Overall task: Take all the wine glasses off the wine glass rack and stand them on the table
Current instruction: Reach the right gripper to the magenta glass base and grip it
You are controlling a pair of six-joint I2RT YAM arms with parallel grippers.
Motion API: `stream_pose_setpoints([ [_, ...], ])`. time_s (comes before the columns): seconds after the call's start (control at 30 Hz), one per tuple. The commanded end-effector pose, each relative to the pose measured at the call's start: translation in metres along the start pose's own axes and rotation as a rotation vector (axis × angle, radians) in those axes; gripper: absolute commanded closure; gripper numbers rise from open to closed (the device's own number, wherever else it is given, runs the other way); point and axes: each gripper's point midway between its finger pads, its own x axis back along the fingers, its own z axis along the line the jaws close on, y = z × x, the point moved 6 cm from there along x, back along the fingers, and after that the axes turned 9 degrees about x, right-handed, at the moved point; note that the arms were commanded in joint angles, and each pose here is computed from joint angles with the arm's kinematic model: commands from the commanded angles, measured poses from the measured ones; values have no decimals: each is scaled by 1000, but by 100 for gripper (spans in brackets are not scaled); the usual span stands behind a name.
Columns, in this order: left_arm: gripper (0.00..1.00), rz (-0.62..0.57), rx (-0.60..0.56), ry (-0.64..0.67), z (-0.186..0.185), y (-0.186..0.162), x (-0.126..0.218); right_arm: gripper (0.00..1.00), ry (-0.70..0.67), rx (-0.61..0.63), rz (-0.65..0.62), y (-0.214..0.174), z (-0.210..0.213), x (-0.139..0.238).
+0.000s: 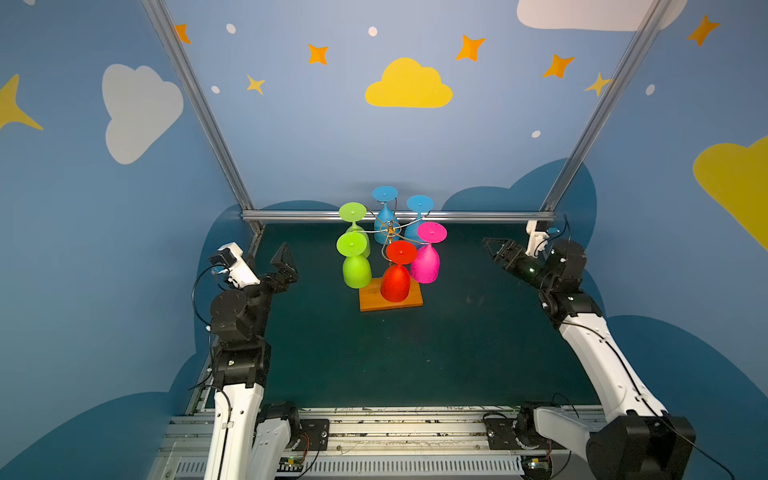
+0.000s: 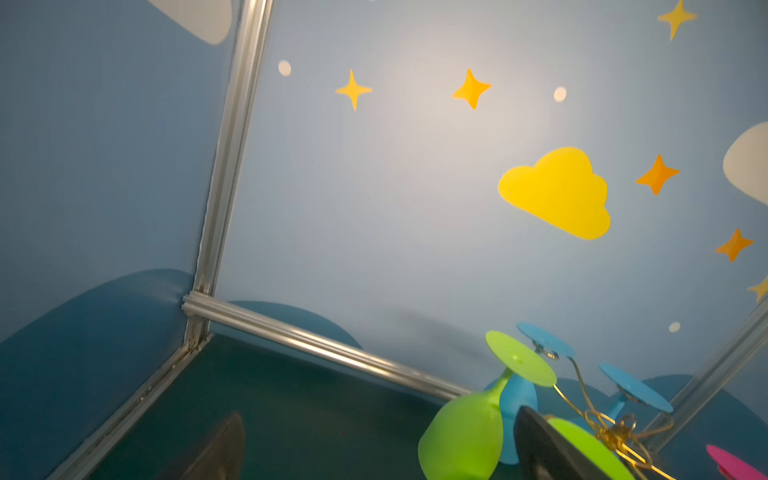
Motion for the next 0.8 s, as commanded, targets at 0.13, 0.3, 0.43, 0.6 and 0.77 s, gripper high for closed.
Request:
stream_pose_setpoints([
  [0.13,1,137,20,-32,10,-25,-1,31,255,-65,113,8,57,-13],
  [0.3,1,129,53,-19,17,-27,2,40,331,-81,167,8,75,-33],
  [0.43,1,113,70,-13,20,-25,3,43,373,-103,200,7,83,-50],
  [0.6,1,112,83,-12,21,-25,4,47,417,-121,238,5,92,-65],
  [0.77,1,109,95,-10,23,-26,4,55,432,-144,239,6,93,-74],
])
